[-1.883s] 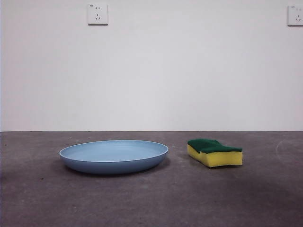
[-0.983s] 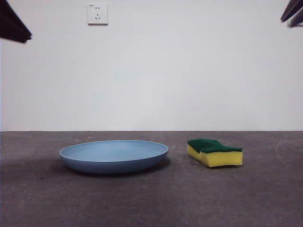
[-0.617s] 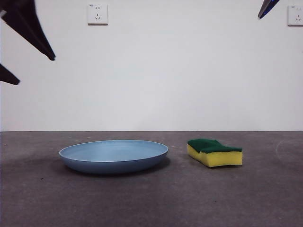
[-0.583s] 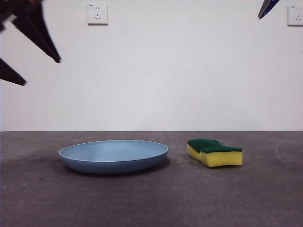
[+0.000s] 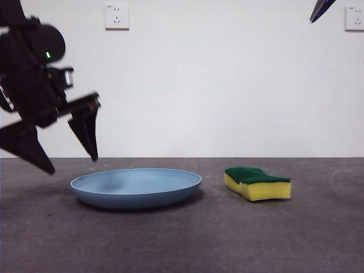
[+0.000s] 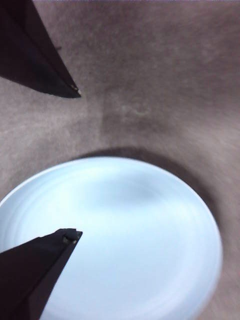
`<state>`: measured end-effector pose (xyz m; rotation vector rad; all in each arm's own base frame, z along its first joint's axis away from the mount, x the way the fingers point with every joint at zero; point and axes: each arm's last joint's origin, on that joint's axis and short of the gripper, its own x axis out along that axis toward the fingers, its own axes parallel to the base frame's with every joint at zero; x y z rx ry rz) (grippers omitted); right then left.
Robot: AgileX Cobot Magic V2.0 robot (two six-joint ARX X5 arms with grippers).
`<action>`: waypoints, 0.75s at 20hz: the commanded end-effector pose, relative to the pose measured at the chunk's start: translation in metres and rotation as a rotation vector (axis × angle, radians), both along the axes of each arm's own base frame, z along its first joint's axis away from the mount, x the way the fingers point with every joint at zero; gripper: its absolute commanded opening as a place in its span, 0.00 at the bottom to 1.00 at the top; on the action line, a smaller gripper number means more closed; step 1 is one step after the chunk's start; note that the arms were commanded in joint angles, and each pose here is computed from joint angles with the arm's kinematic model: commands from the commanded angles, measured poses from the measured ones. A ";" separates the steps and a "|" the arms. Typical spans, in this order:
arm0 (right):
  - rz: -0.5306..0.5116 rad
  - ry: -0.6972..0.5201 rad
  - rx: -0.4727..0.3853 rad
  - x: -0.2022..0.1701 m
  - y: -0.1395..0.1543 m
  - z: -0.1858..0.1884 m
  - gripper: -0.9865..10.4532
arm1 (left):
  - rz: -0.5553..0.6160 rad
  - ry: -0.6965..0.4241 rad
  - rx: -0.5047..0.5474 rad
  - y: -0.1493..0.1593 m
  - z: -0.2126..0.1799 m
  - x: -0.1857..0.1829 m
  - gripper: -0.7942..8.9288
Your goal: Pick up the plate,pick up the cloth,clean the plate with the cloth
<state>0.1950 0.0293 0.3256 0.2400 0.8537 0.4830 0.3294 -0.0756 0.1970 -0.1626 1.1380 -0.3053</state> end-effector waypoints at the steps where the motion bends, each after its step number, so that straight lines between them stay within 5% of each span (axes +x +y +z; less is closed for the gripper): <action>1: -0.002 -0.005 -0.002 0.000 0.000 0.001 0.61 | -0.026 0.036 0.018 -0.007 -0.019 0.005 0.53; 5: -0.006 -0.001 0.002 0.000 0.000 0.001 0.61 | -0.039 0.046 0.042 -0.016 -0.030 0.008 0.53; 9: -0.006 -0.001 0.002 0.000 0.000 0.001 0.61 | -0.084 0.025 0.070 -0.024 -0.030 0.006 0.10; 15: -0.006 -0.004 0.001 0.001 0.000 0.001 0.61 | -0.119 -0.007 0.076 -0.030 -0.029 0.006 0.07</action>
